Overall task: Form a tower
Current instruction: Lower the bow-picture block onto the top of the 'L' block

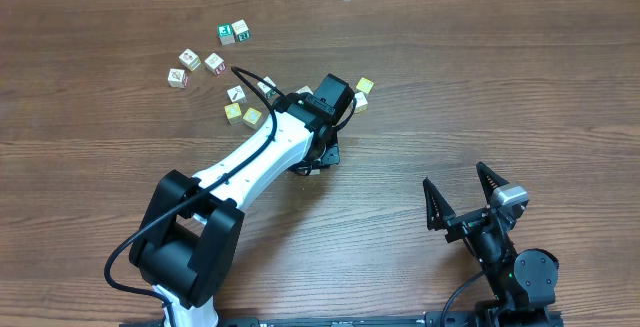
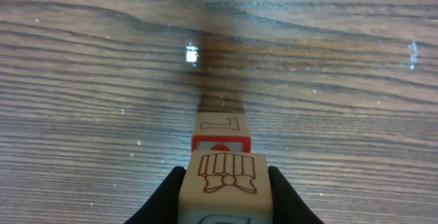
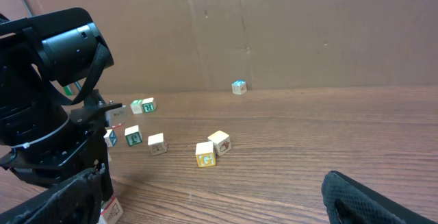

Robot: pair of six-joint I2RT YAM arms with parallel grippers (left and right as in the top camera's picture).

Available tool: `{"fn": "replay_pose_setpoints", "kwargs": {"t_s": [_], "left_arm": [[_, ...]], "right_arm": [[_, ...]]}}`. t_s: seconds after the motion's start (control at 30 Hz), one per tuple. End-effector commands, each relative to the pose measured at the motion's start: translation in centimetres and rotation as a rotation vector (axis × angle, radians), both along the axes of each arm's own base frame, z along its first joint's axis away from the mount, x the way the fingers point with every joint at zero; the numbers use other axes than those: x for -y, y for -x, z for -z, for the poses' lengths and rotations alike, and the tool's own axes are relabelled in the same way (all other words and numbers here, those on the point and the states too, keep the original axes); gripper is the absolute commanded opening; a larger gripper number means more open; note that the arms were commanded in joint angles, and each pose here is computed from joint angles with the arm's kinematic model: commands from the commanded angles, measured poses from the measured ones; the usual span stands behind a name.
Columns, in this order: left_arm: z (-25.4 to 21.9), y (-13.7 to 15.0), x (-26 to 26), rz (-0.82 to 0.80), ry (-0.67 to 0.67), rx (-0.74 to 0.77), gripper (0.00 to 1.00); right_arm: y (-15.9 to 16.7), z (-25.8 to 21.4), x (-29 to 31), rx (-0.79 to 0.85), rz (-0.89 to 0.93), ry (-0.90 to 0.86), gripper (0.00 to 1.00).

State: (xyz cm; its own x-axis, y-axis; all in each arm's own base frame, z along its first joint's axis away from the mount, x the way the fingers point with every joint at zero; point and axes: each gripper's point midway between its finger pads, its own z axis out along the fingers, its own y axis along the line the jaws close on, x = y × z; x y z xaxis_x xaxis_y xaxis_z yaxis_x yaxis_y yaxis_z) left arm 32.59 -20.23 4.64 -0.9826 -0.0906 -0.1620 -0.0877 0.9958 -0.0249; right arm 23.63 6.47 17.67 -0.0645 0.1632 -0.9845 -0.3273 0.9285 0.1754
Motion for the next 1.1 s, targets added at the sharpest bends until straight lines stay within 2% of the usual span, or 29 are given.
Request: {"fn": "replay_pose_setpoints", "kwargs": {"t_s": [0.0, 0.23, 0.43, 0.7, 0.77, 1.07], "left_arm": [[0.25, -0.08, -0.61, 0.019, -0.046, 0.017, 0.14], [0.22, -0.28, -0.53, 0.018, -0.043, 0.026, 0.15], [0.23, -0.22, -0.53, 0.019, -0.044, 0.024, 0.20], [0.23, -0.24, -0.53, 0.020, -0.044, 0.025, 0.19], [0.22, -0.34, -0.64, 0.025, -0.052, 0.030, 0.16], [0.13, -0.72, -0.98, 0.021, -0.073, 0.051, 0.19]], "right_arm": [[-0.03, 0.17, 0.10, 0.003, 0.004, -0.003, 1.00], [-0.03, 0.17, 0.10, 0.003, 0.004, -0.003, 1.00], [-0.03, 0.17, 0.10, 0.003, 0.004, -0.003, 1.00], [-0.03, 0.17, 0.10, 0.003, 0.004, -0.003, 1.00], [-0.03, 0.17, 0.10, 0.003, 0.004, -0.003, 1.00], [-0.03, 0.17, 0.10, 0.003, 0.004, -0.003, 1.00]]}}
